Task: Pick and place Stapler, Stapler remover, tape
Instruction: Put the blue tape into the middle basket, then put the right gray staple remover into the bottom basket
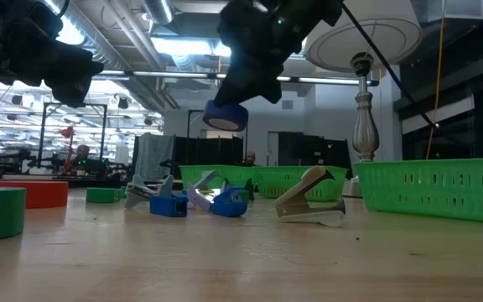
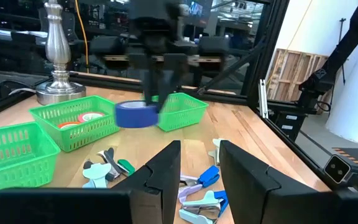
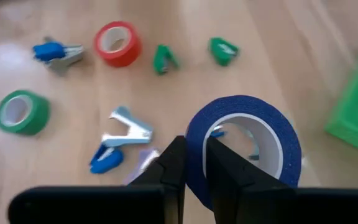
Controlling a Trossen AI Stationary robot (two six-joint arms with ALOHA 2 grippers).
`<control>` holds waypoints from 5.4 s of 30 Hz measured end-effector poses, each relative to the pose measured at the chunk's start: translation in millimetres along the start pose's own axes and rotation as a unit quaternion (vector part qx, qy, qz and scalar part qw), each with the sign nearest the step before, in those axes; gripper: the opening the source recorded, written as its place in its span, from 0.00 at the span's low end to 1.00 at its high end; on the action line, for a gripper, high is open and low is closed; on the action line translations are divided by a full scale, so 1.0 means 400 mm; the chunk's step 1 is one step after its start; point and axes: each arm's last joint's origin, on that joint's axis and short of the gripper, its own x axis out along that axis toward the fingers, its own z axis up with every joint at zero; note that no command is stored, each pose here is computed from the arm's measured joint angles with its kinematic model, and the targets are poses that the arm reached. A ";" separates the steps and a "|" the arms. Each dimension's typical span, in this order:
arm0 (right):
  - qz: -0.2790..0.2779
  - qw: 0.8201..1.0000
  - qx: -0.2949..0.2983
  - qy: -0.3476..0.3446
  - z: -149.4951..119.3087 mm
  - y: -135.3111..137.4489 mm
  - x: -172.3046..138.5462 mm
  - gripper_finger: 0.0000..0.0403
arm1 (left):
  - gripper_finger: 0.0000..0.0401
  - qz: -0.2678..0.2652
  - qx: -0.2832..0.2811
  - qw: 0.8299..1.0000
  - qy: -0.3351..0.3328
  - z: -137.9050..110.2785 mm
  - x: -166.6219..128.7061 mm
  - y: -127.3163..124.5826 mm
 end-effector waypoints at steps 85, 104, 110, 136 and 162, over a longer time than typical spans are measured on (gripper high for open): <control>-0.112 0.991 0.018 0.077 -0.130 -0.326 0.005 0.25 | 0.27 0.000 0.000 1.000 0.000 0.000 0.000 0.000; -0.105 0.991 0.017 0.085 -0.117 -0.323 -0.004 0.35 | 0.27 0.000 0.000 1.000 0.000 0.000 0.000 0.000; -0.102 0.992 0.003 0.068 -0.072 -0.316 -0.026 0.35 | 0.27 0.000 0.000 1.000 0.000 0.000 0.000 0.000; -0.006 0.995 -0.096 0.019 -0.021 -0.108 -0.026 0.35 | 0.27 0.000 0.000 1.000 0.000 0.000 0.000 0.000; 0.099 0.988 -0.092 0.080 -0.132 0.190 -0.039 0.35 | 0.27 0.000 0.000 1.000 0.000 0.000 0.000 0.000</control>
